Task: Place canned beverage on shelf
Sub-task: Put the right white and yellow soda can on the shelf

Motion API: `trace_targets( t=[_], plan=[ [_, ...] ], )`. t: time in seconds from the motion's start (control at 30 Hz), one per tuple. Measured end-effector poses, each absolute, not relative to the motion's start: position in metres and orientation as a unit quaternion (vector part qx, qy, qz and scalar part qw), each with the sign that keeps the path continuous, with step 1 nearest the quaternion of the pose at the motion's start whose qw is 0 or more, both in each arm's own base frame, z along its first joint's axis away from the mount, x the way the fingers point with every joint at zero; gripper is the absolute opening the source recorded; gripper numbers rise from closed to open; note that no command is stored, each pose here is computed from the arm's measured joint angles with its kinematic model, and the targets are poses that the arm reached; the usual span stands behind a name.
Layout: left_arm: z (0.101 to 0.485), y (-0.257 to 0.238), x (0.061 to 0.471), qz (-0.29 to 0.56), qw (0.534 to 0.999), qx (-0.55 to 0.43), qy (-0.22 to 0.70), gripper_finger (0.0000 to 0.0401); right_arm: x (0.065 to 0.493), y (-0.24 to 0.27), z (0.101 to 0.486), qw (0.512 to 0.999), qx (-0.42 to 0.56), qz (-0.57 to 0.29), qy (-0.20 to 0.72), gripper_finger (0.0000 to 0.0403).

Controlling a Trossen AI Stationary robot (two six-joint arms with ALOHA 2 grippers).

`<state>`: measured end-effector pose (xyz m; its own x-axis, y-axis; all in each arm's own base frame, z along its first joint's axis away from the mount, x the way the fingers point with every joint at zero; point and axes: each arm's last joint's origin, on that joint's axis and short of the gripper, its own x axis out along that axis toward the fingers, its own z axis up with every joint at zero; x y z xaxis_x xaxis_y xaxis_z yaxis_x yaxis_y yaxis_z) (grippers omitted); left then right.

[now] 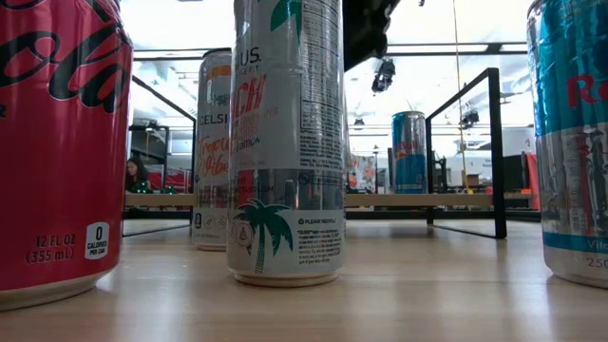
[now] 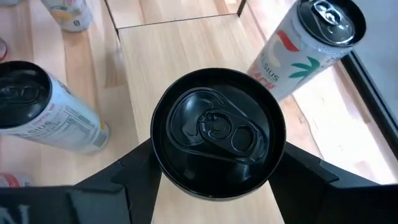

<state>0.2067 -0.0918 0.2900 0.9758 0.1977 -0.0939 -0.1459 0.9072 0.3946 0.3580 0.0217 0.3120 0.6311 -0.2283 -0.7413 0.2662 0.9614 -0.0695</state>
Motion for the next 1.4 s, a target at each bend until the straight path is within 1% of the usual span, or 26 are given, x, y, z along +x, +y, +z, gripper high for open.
trace_targets(
  t=[0.33,0.5,0.57,0.73,0.83,1.1,1.4],
  plan=[
    [0.290,-0.092,0.207,0.088,0.974,0.198,0.066,0.0000,0.356,0.020,0.290,0.892,0.059,-0.161,0.419,0.0234],
    [0.290,-0.092,0.207,0.088,0.974,0.198,0.066,0.0000,0.356,0.020,0.284,0.894,0.061,-0.165,0.412,0.0235],
    [0.290,-0.092,0.207,0.088,0.974,0.198,0.066,0.0000,0.355,0.020,0.282,0.893,0.063,-0.169,0.412,0.0249],
    [0.290,-0.092,0.207,0.088,0.974,0.198,0.066,0.0000,0.353,0.019,0.278,0.886,0.060,-0.180,0.424,0.0305],
    [0.290,-0.092,0.207,0.088,0.974,0.198,0.066,0.0000,0.354,0.018,0.277,0.886,0.061,-0.181,0.422,0.0319],
    [0.290,-0.092,0.207,0.088,0.974,0.198,0.065,0.0000,0.349,0.015,0.287,0.891,0.067,-0.182,0.410,0.0323],
    [0.290,-0.092,0.207,0.088,0.974,0.197,0.064,0.0000,0.349,0.015,0.330,0.916,0.078,-0.185,0.347,0.0324]
  ],
)
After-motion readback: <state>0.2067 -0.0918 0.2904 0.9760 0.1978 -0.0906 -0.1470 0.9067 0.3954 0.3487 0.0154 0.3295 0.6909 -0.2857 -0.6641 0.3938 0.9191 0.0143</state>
